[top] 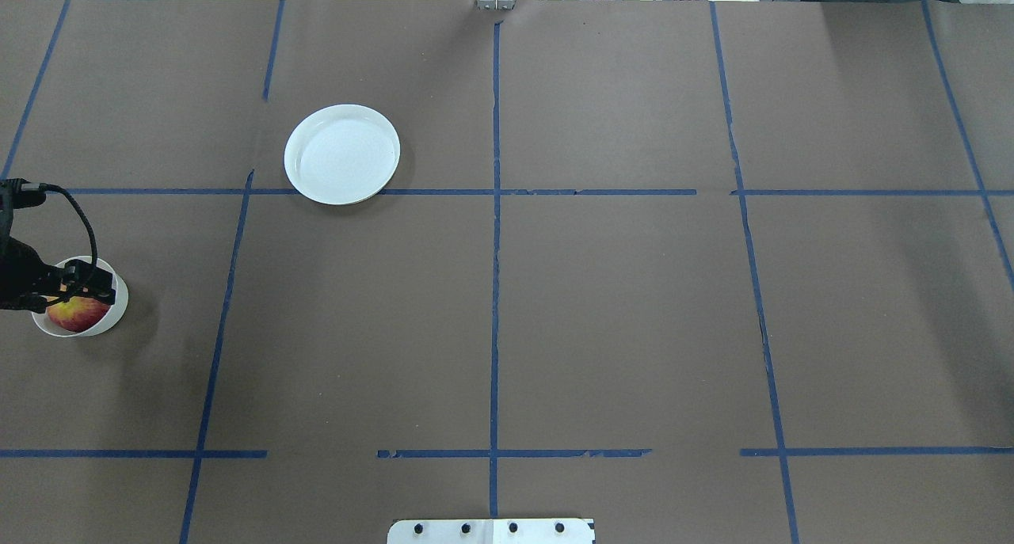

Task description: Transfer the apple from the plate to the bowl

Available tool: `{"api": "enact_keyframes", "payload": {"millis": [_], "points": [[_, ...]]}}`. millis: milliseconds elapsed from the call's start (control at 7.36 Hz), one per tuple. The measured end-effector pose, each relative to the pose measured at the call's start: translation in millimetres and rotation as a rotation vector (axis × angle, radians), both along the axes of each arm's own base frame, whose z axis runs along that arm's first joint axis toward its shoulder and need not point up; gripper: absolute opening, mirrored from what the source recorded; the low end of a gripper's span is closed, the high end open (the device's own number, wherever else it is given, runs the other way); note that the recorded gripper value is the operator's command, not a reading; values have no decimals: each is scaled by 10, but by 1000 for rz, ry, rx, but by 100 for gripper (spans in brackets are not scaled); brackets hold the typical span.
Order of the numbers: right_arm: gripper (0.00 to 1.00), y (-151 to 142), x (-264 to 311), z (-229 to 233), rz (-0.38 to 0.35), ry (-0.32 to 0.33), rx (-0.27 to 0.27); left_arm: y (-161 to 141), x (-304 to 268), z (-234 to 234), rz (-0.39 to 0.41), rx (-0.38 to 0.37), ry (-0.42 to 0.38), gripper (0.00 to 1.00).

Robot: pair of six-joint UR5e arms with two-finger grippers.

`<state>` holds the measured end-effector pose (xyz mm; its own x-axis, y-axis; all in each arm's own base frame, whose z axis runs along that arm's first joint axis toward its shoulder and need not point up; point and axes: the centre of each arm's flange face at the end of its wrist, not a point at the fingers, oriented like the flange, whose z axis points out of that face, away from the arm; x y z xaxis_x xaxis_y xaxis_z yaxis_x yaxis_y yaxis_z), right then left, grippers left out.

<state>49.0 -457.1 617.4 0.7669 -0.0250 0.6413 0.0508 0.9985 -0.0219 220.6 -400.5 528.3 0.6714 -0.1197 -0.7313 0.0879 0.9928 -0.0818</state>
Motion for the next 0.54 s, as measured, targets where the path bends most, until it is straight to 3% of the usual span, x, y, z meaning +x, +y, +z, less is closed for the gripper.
{"api": "enact_keyframes", "payload": {"millis": [272, 543], "points": [[100, 0, 0, -2, 0, 0, 0, 165, -615, -190, -10, 75, 23, 100], [100, 0, 0, -1, 0, 0, 0, 282, -1359, -51, -3, 162, 10, 100]]}}
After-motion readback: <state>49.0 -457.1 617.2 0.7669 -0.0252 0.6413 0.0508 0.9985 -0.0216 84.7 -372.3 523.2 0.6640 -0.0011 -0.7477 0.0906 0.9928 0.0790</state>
